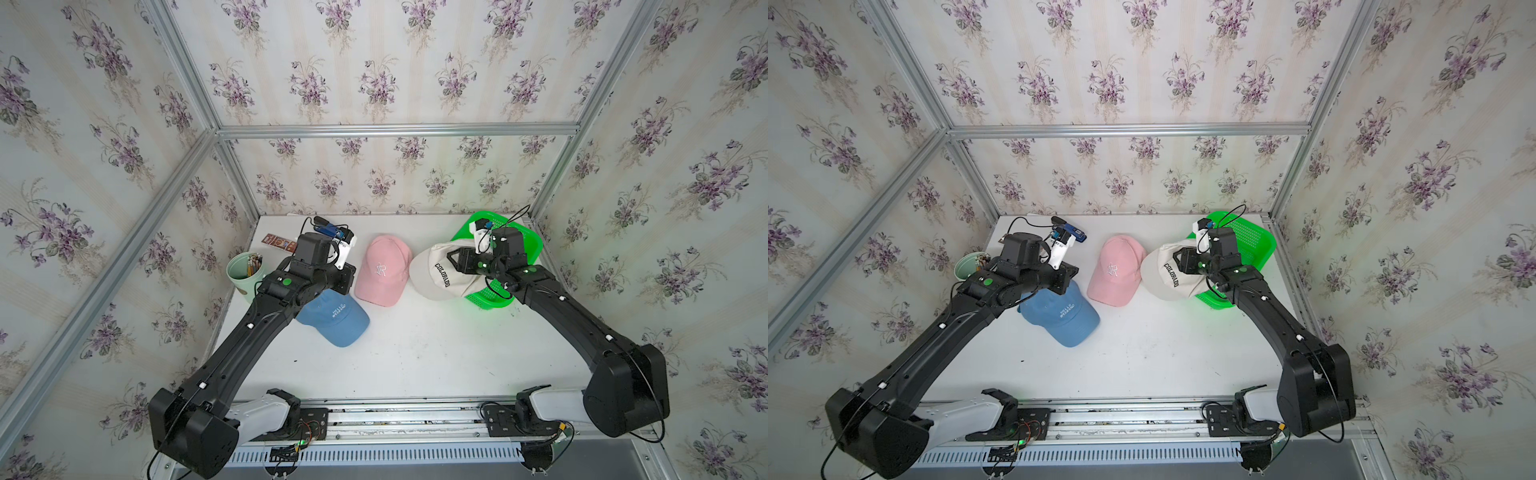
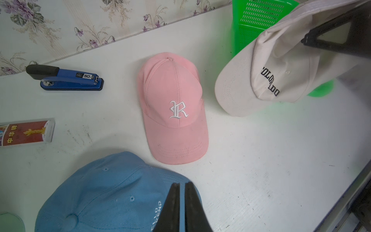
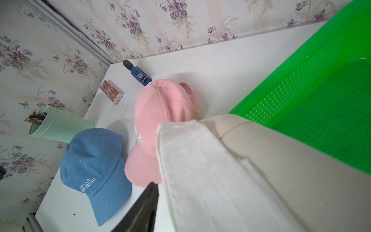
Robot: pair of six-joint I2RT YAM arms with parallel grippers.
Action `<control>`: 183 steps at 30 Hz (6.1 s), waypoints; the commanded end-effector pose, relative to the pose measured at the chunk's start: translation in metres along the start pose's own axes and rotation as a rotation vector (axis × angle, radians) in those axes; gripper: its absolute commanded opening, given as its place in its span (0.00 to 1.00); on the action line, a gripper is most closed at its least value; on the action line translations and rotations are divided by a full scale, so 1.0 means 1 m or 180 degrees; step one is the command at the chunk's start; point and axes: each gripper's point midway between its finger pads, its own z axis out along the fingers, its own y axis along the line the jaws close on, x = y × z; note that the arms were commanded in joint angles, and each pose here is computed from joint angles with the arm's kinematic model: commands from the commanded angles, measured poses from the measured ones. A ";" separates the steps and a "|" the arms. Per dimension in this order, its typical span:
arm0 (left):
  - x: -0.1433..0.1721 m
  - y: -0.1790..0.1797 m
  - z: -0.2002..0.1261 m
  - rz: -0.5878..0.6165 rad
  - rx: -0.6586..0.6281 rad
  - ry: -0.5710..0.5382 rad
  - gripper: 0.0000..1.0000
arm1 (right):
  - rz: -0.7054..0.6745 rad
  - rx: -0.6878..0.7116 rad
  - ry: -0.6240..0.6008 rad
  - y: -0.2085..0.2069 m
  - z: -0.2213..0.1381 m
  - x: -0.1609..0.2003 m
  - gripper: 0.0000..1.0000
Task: Turn the baseball cap inside out
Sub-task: Place the baseball cap at the center of the board, then pick up the baseball cap from the center of the board, then turn over the baseball cap.
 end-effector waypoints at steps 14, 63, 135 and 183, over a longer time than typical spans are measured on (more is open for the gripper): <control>-0.010 -0.016 0.028 0.0184 0.0193 0.0048 0.14 | 0.0284 -0.1312 0.0358 0.057 0.013 0.012 0.49; -0.095 0.033 0.004 -0.0069 -0.0465 -0.0290 0.99 | -0.0893 0.1286 0.0777 -0.033 -0.007 0.023 0.25; -0.019 -0.125 0.008 0.1349 0.2265 -0.0634 0.18 | -0.1277 -0.2843 -0.0253 0.214 -0.116 -0.058 0.00; 0.020 -0.148 -0.002 0.0293 0.2606 0.0778 0.00 | -0.2400 -0.0693 -0.0384 0.130 -0.022 -0.031 0.64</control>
